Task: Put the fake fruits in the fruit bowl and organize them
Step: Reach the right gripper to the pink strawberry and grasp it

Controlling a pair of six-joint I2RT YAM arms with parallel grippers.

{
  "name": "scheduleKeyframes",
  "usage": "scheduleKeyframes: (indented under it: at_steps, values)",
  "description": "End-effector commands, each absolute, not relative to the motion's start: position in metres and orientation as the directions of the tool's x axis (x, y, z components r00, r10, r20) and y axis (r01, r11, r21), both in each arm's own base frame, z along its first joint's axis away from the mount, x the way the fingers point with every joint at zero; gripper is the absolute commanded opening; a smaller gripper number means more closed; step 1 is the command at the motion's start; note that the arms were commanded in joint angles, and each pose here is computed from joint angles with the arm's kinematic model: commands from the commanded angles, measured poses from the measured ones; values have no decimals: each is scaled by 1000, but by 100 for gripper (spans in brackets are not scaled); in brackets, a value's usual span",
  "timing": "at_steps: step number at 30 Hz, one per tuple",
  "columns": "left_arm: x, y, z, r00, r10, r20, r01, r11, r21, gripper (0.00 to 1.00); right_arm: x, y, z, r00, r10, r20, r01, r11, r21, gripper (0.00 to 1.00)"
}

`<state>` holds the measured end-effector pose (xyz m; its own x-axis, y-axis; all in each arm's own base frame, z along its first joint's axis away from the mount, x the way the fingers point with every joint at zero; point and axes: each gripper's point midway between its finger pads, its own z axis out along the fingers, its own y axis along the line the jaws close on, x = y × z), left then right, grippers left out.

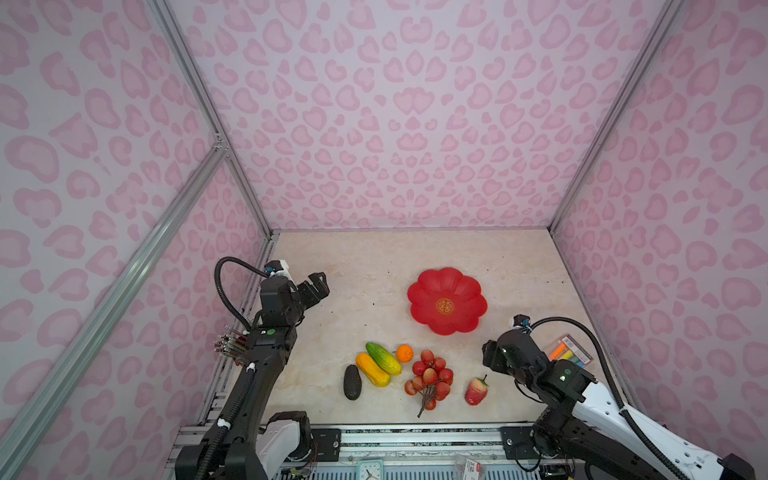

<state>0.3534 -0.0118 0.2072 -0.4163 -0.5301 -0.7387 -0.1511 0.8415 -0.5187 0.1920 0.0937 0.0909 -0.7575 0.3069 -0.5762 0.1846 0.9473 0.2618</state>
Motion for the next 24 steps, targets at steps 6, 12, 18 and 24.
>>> scheduleKeyframes:
  at_steps: [6, 12, 18, 24]
  values:
    - [345, -20, 205, -450, -541, -711, -134, 828, -545, 99, 160, 116, 61, -794, 344, -501, 238, 935, 264, 78]
    - [340, -19, 209, -448, -540, -713, -138, 829, -542, 99, 148, 143, 42, -833, 341, -436, 212, 924, 317, 76]
    - [334, -24, 213, -461, -542, -703, -122, 823, -555, 99, 136, 147, 22, -850, 351, -393, 234, 920, 315, 74]
    - [321, -24, 195, -501, -568, -653, -173, 805, -567, 98, 141, 137, 19, -822, 363, -438, 252, 923, 292, 56]
